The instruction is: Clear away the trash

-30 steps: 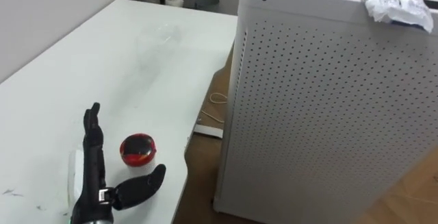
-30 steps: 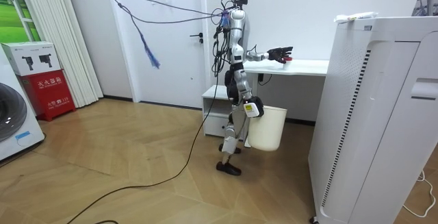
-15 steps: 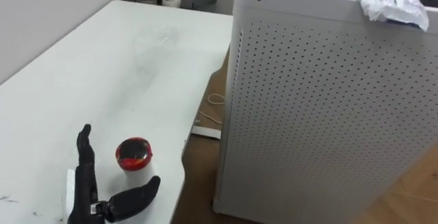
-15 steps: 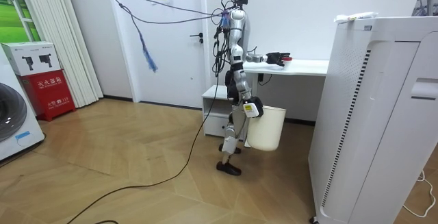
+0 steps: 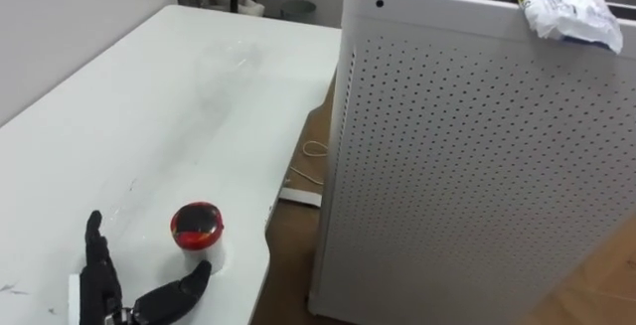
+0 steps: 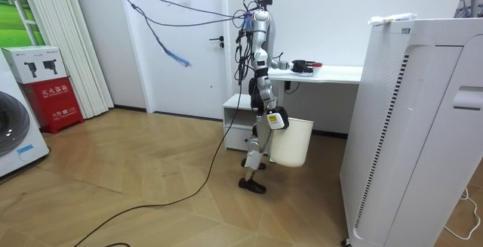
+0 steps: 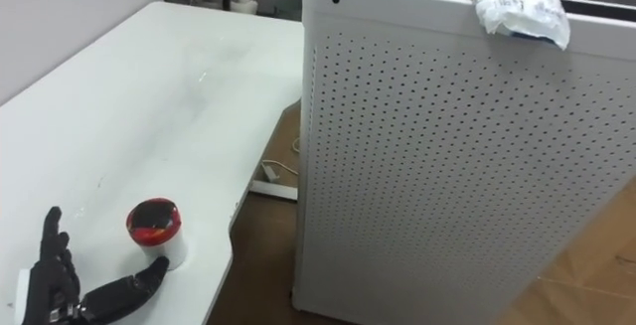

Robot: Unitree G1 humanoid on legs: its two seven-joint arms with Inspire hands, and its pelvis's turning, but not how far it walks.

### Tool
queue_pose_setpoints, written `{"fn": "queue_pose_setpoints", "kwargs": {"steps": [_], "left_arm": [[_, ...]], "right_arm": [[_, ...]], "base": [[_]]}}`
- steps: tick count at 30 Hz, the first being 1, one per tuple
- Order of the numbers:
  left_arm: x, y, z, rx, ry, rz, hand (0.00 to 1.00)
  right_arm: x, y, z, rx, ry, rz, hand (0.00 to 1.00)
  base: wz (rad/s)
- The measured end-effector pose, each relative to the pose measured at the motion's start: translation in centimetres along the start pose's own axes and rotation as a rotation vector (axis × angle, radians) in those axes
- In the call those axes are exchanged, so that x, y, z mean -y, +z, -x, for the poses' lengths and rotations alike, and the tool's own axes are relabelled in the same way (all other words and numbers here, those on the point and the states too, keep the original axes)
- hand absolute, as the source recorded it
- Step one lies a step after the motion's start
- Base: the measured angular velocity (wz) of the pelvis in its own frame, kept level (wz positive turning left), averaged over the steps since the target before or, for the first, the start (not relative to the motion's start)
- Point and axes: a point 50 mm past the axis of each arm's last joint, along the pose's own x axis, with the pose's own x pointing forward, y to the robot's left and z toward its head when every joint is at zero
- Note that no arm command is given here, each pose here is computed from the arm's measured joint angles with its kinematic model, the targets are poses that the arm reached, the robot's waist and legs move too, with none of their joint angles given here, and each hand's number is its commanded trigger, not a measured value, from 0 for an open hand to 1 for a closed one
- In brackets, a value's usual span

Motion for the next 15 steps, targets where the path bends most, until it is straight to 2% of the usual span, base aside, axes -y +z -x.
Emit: {"fn": "queue_pose_setpoints", "kwargs": {"steps": [11,15], "left_arm": [[-0.07,0.07,-0.46,0.005,-0.008,-0.003,0.00],[0.59,0.48,-0.97,0.012,-0.030,0.005,0.00]], "right_arm": [[-0.10,-0.34,0.17,-0.003,0.016,0.041,1.00],[-0.33,-0.24,0.08,-0.005,0.025,0.061,1.00]], "base": [[-0.05],[0.04]]}}
